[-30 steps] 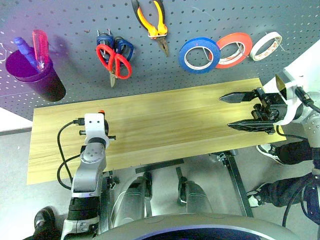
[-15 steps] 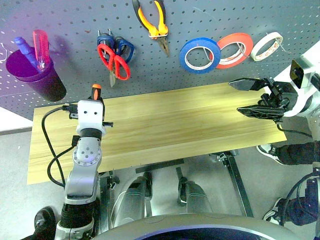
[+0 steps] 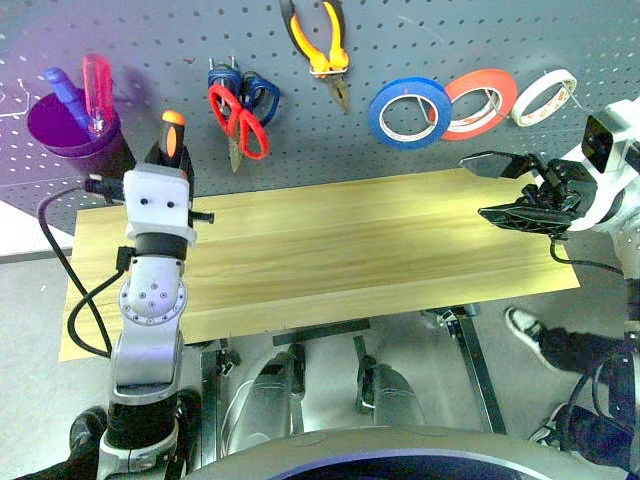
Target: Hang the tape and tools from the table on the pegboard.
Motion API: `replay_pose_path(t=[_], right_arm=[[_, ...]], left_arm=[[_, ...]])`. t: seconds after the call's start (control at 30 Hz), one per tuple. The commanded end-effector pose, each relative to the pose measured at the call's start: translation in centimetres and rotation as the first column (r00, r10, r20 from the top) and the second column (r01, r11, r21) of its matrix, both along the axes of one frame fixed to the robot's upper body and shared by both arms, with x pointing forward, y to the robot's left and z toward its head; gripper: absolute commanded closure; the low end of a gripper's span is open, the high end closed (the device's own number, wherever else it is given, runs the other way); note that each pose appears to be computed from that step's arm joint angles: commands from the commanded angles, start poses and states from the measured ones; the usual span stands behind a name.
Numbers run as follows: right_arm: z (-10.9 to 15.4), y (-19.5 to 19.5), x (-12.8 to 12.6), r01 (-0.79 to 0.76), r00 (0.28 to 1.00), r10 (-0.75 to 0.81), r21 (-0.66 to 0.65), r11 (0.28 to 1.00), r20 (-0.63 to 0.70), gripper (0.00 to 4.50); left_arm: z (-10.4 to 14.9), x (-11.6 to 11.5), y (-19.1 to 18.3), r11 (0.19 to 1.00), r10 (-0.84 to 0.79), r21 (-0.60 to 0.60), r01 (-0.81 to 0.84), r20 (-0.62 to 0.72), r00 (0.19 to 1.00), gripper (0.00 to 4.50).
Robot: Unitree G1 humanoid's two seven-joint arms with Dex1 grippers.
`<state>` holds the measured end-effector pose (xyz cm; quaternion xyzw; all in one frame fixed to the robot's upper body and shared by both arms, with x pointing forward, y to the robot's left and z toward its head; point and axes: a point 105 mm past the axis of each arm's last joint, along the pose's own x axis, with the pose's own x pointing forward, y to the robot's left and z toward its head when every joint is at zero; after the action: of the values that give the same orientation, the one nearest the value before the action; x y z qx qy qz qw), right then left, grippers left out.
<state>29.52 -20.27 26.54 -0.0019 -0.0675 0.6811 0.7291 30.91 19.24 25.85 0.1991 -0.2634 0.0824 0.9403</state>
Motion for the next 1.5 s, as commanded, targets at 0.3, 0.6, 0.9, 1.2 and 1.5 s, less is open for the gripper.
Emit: replay_pose_path(t=[0.3, 0.6, 0.9, 1.2, 1.5], right_arm=[[1.6, -0.1, -1.0, -0.060, 0.998, 0.058, 0.055, 0.997, 0.038, 0.00], [1.5, 0.3, -1.1, -0.084, 0.995, 0.080, 0.066, 0.994, 0.059, 0.00], [1.5, 0.2, -1.2, -0.094, 0.995, 0.090, 0.082, 0.992, 0.049, 0.00], [1.4, 0.7, -1.6, -0.127, 0.991, 0.123, 0.083, 0.988, 0.050, 0.00], [1.3, 0.7, -1.8, -0.130, 0.990, 0.126, 0.073, 0.989, 0.057, 0.00]], left_arm=[[5.7, -1.4, 0.7, 0.999, 0.044, 0.021, -0.049, 0.183, 0.982, 3.53], [10.6, -1.5, 0.2, 0.999, 0.004, 0.044, -0.017, 0.286, 0.958, 3.53], [14.1, -1.9, 1.3, 0.995, 0.044, 0.066, -0.074, 0.371, 0.928, 3.53], [16.3, -1.8, 2.5, 0.990, 0.060, 0.092, -0.111, 0.434, 0.899, 3.53], [16.5, -0.9, 3.6, 0.983, 0.067, 0.122, -0.136, 0.452, 0.890, 3.53]])
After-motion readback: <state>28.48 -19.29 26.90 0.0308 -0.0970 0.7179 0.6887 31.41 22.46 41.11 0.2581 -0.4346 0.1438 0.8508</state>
